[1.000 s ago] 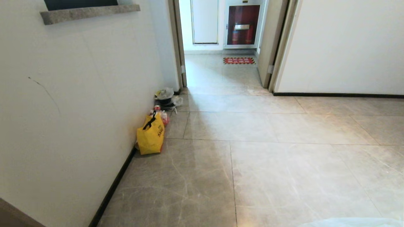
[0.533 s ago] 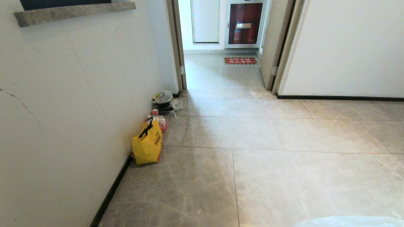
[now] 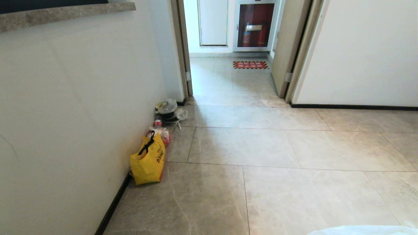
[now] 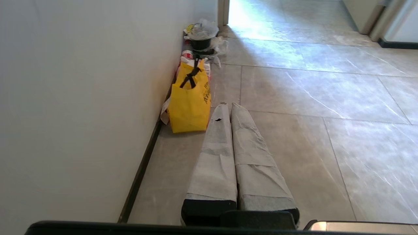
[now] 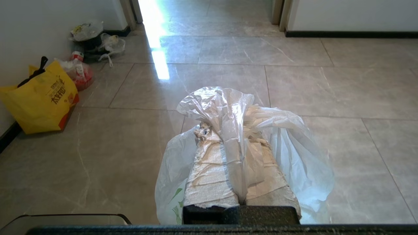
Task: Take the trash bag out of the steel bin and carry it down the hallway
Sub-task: Put the trash bag at the door
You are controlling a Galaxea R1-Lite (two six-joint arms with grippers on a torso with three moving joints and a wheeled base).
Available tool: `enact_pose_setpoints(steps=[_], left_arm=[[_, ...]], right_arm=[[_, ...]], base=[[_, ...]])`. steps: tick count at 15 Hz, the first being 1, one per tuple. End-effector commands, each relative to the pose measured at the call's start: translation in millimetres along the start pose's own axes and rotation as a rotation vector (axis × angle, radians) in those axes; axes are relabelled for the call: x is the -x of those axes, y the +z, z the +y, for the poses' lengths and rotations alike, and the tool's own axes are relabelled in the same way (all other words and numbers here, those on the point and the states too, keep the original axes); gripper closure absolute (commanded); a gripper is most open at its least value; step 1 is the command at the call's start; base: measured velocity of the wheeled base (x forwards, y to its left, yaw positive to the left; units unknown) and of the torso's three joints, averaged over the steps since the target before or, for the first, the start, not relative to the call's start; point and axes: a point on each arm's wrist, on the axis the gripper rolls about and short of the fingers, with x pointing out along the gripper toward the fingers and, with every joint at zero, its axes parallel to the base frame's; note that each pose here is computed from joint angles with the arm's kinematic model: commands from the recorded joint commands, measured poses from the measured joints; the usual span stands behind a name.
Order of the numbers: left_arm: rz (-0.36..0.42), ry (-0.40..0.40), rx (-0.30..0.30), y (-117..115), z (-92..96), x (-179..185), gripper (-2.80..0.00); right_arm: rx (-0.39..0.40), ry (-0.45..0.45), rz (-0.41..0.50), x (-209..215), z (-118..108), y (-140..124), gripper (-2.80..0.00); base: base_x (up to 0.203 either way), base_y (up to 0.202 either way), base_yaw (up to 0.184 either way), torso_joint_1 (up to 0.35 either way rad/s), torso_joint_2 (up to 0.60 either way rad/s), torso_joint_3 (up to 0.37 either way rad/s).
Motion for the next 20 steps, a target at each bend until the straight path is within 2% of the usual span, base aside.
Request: enact_pose_setpoints(steps=[1, 20], left_arm=[[0.0, 0.0, 0.0, 0.0, 0.0, 0.0, 0.0], [0.0, 0.0, 0.0, 0.0, 0.0, 0.0, 0.0]], right_arm=[[0.0, 0.001, 0.0, -0.1, 0.0, -0.3, 0.0], [0.0, 0.001, 0.001, -0.1, 0.0, 0.0, 0.0]], base=[[0.193, 0.0, 0.0, 0.002, 0.0, 0.002], [0.191, 0.0, 0.002, 0.003, 0.0, 0.002]])
